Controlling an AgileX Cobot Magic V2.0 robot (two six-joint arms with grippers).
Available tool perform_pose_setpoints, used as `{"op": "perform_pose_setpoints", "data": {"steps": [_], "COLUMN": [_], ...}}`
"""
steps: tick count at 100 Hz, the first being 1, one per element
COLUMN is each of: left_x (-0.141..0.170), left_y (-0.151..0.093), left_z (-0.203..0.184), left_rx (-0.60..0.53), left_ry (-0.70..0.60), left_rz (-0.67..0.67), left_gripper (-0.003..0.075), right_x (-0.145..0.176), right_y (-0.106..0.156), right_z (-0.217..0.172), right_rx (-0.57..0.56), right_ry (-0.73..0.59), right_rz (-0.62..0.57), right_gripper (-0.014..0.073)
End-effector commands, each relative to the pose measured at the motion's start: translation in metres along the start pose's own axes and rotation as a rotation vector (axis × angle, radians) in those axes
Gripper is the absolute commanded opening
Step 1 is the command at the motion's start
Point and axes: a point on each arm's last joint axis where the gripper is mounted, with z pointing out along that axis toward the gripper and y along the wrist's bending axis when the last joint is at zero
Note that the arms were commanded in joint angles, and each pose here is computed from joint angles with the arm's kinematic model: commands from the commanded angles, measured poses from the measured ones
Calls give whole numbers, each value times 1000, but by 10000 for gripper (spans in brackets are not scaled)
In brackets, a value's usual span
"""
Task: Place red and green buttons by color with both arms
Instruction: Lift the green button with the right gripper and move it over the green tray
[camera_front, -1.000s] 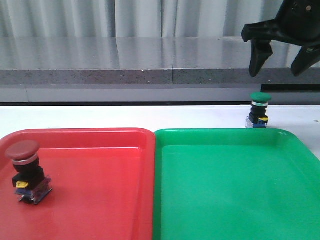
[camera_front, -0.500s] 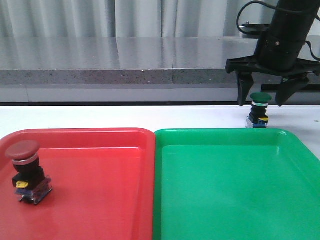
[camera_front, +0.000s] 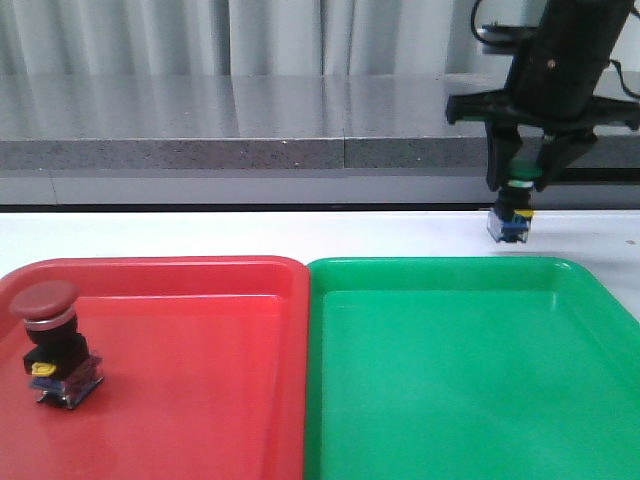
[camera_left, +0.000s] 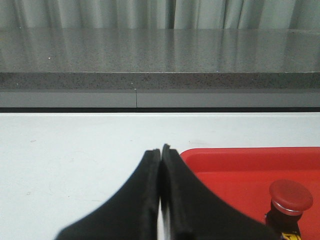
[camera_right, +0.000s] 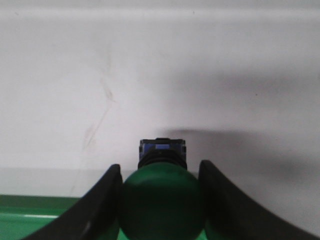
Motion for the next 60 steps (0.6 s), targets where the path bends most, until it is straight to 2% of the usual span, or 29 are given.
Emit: {"op": "perform_pose_setpoints", "data": {"steps": [1, 19, 31, 60], "left_x": [-5, -5, -5, -5], "left_y": [0, 0, 0, 0], "left_z": [-2, -2, -2, -2], "left_rx": [6, 6, 6, 6], "left_ry": [-98, -98, -98, -98], "left_rz": [-9, -9, -9, -9], "left_gripper": [-20, -20, -20, -20], "right_x": [-10, 25, 57, 127], "right_y": [8, 25, 44, 82], "right_z": [-65, -100, -107, -86], "right_rx": [-18, -8, -48, -105], "right_ry": [-178, -217, -201, -67], "right_rz": [4, 40, -6, -61], "right_gripper": [220, 220, 220, 220]}}
